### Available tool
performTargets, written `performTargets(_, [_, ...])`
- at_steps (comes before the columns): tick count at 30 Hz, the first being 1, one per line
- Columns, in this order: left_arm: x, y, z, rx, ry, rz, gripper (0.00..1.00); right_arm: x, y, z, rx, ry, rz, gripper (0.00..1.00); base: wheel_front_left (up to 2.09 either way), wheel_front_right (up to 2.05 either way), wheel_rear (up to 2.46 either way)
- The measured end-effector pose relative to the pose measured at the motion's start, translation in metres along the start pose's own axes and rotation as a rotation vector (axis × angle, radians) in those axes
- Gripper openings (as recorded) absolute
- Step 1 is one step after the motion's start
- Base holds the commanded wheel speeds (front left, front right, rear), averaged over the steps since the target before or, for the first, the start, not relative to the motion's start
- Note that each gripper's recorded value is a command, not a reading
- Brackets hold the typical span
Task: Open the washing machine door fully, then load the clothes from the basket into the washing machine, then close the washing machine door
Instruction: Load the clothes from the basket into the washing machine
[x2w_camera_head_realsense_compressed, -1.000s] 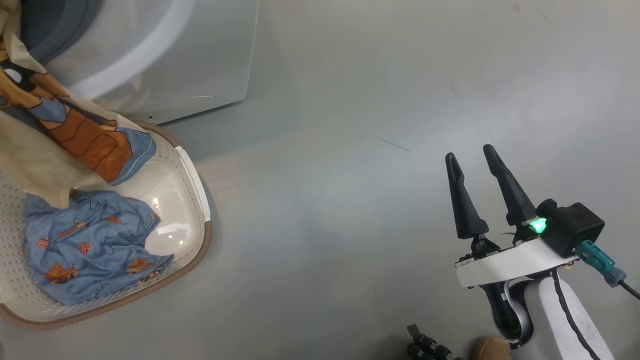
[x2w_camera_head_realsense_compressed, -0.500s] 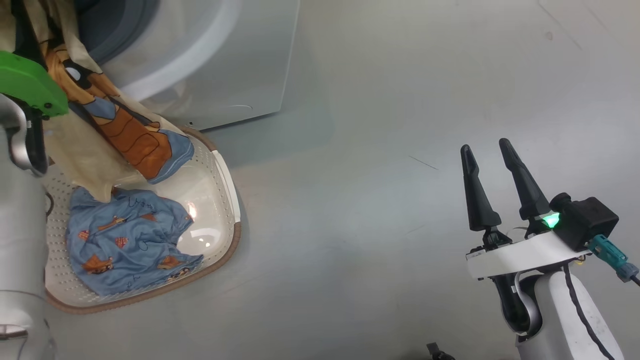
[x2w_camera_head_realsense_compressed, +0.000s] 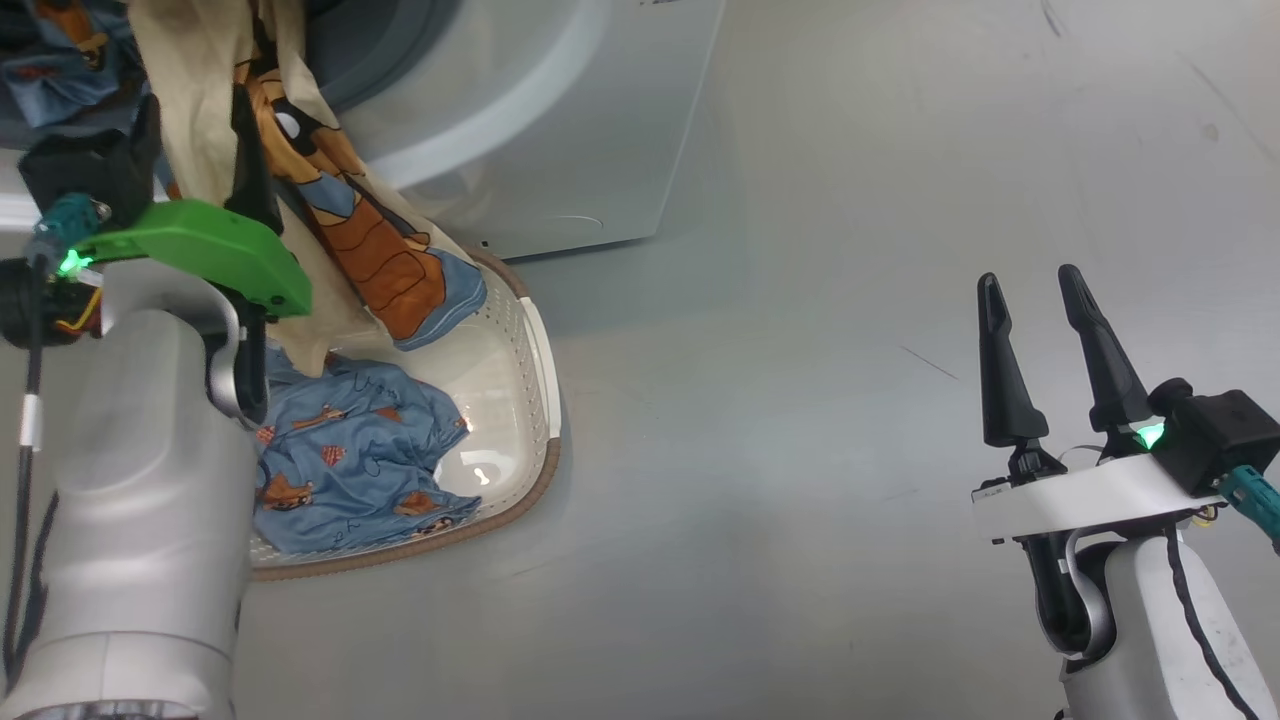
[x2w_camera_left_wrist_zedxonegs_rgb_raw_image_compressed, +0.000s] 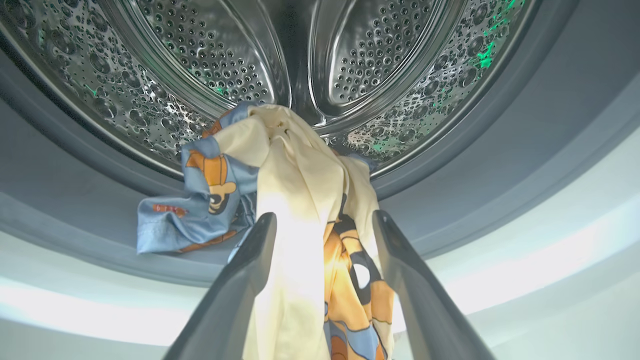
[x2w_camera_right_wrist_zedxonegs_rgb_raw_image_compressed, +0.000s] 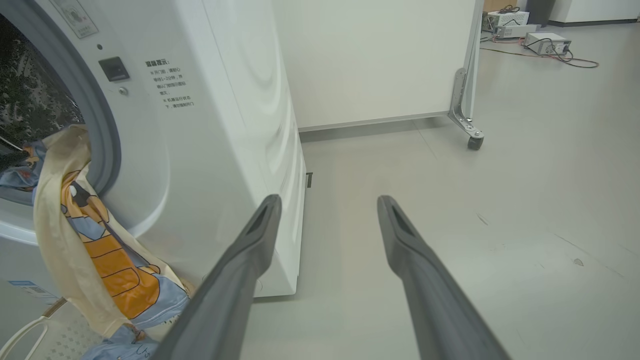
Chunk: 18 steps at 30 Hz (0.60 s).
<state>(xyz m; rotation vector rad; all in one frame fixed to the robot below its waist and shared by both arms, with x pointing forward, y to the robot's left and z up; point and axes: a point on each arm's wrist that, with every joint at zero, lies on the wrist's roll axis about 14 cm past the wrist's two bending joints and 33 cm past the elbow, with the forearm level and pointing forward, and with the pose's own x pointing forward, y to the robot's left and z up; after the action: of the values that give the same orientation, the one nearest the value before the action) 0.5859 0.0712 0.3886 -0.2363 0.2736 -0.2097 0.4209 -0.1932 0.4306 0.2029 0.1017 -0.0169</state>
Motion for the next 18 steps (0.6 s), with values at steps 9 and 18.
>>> performTargets(9, [-0.049,0.022,-0.040,-0.033,0.075,0.046,1.00,0.014,0.019,-0.002,0.008,-0.010,0.058,1.00,0.00,0.00,0.00])
performTargets(18, [-0.085,0.042,-0.048,-0.060,0.081,0.101,1.00,0.020,0.042,-0.002,0.019,-0.013,0.125,1.00,0.00,0.00,0.00])
